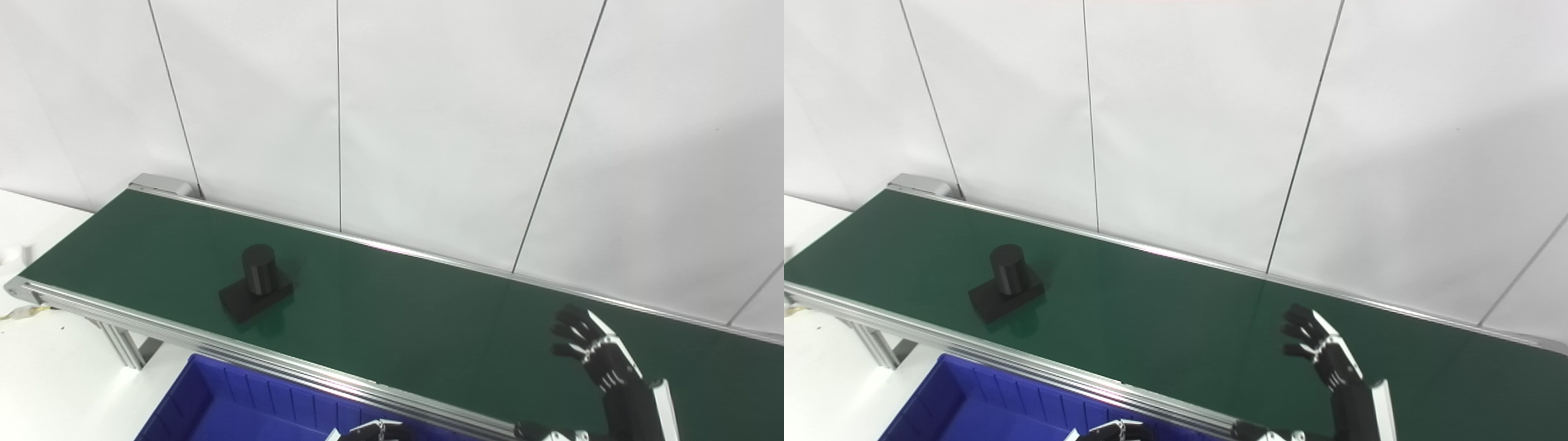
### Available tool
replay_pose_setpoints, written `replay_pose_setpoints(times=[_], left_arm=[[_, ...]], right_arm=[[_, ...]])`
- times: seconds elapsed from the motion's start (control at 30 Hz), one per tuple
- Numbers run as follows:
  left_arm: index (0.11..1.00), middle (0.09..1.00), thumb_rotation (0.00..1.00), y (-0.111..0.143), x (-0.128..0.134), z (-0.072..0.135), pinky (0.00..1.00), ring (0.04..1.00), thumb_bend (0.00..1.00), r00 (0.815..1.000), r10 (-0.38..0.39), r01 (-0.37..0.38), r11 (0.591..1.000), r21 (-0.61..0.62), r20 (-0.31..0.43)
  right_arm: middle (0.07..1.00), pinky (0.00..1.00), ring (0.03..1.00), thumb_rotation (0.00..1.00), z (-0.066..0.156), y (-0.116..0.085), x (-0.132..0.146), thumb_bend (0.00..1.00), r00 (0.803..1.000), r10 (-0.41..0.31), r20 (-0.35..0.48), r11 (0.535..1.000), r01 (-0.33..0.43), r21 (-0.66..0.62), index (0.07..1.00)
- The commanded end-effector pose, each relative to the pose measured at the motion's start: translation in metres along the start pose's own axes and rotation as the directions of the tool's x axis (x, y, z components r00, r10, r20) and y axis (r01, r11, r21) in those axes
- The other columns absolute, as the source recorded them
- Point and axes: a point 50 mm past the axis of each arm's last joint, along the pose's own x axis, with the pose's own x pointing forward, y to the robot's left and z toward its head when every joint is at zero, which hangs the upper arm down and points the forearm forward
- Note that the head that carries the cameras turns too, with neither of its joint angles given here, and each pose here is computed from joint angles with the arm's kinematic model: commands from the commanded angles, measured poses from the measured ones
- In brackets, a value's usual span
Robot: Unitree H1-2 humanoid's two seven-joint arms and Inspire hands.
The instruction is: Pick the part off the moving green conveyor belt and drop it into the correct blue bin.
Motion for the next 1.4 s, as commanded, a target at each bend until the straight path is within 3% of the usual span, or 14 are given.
replay_pose_setpoints(times=[0.0, 0.33, 0.93, 1.37], left_arm=[[0.694, 0.730, 0.10, 0.000, 0.010, 0.011, 0.60, 0.693, 1.00, 0.997, 0.005, -0.005, 1.000, -0.003, 0.074], [0.692, 0.725, 0.09, 0.002, 0.010, 0.013, 0.59, 0.691, 1.00, 0.997, 0.008, -0.008, 1.000, 0.012, 0.079], [0.692, 0.731, 0.12, 0.004, -0.004, 0.016, 0.59, 0.699, 1.00, 0.996, -0.009, 0.003, 0.998, 0.065, 0.084], [0.684, 0.718, 0.12, 0.000, 0.002, 0.012, 0.59, 0.680, 1.00, 0.997, -0.001, -0.002, 0.999, 0.045, 0.073]], right_arm=[[0.820, 0.75, 0.814, 0.19, 0.010, 0.003, 0.013, 0.93, 0.999, -0.004, 0.034, 1.000, 0.003, 0.013, 0.833], [0.830, 0.78, 0.832, 0.15, 0.011, 0.010, 0.032, 0.89, 1.000, 0.009, 0.028, 1.000, -0.008, -0.015, 0.847], [0.859, 0.81, 0.851, 0.26, -0.004, 0.013, 0.064, 0.87, 0.996, 0.078, -0.037, 0.994, -0.080, -0.076, 0.875], [0.871, 0.77, 0.839, 0.29, 0.003, 0.014, 0.098, 0.89, 0.984, 0.175, -0.044, 0.967, -0.180, -0.178, 0.888]])
